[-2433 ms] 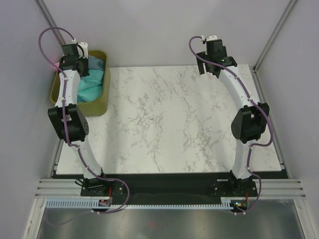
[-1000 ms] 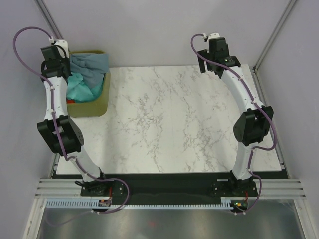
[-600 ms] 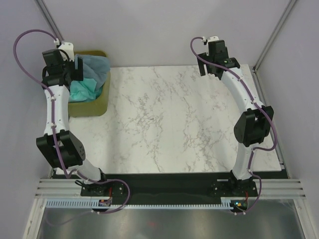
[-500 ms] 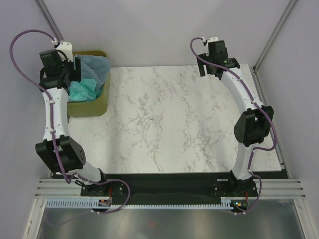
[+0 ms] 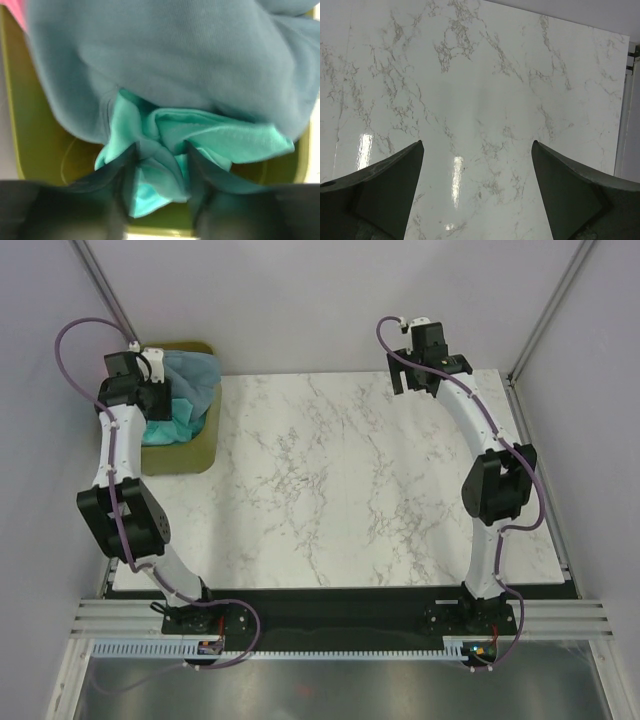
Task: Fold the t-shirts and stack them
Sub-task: Move the tshirt to the center of the board
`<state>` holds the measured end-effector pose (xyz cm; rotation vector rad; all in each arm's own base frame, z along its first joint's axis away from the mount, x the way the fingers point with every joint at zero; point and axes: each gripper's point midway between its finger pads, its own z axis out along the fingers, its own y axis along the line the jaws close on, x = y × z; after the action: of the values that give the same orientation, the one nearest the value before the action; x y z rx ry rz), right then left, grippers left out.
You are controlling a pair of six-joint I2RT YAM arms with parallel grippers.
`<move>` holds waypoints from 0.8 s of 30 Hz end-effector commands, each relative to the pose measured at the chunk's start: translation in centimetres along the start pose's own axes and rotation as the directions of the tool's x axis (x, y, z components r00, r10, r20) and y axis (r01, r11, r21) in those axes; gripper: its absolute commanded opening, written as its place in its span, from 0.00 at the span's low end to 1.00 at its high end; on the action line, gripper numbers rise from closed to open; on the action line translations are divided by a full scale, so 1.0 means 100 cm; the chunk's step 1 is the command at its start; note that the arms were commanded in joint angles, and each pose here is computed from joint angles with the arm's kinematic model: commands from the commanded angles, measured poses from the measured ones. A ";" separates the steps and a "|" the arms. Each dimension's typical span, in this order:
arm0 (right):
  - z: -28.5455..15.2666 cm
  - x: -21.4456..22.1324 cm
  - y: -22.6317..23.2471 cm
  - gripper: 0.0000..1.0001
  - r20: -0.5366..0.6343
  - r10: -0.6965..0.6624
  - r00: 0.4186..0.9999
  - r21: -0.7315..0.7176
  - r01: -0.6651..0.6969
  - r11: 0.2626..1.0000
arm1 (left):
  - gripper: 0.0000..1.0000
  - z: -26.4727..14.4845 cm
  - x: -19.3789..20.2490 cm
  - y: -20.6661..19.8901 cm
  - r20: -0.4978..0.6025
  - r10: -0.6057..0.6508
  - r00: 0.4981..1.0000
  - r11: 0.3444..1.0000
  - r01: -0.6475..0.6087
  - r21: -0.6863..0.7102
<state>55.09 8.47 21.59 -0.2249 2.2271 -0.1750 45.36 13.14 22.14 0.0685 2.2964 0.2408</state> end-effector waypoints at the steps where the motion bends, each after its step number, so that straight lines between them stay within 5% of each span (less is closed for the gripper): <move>1: 0.000 -0.011 -0.003 0.98 0.028 0.032 0.999 -0.013 -0.032 0.999 | 0.42 0.010 -0.014 0.004 0.011 -0.005 1.000 1.000 0.004 0.015; 2: 0.000 -0.010 -0.003 0.98 0.023 0.034 0.999 -0.012 -0.034 0.999 | 0.12 0.010 -0.018 0.003 0.018 -0.012 1.000 1.000 0.012 0.016; 3: -0.001 -0.010 -0.006 0.98 0.025 0.035 0.999 -0.009 -0.035 0.999 | 0.03 0.007 -0.023 0.004 0.032 -0.015 0.999 1.000 0.015 0.011; 11: -0.008 -0.015 -0.018 0.98 0.040 0.031 0.999 0.019 -0.032 0.999 | 0.02 -0.075 -0.075 -0.017 0.236 -0.041 0.971 0.998 0.027 0.065; 15: -0.017 -0.032 -0.023 0.98 0.087 0.039 0.995 0.030 -0.042 0.999 | 0.02 -0.162 -0.133 -0.065 0.486 -0.045 0.873 0.972 -0.074 0.224; 20: -0.044 -0.067 -0.031 0.98 0.187 0.044 0.981 0.029 -0.050 0.998 | 0.02 -0.240 -0.186 -0.133 0.629 -0.160 0.761 0.844 -0.224 0.487; 24: -0.068 -0.085 -0.041 0.98 0.248 0.026 0.968 0.040 -0.038 0.998 | 0.02 -0.273 -0.196 -0.174 0.632 -0.234 0.739 0.710 -0.314 0.631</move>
<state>56.20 7.20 25.48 -0.1888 2.1398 -0.1709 40.39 -6.21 49.33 0.4416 1.5695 -0.3366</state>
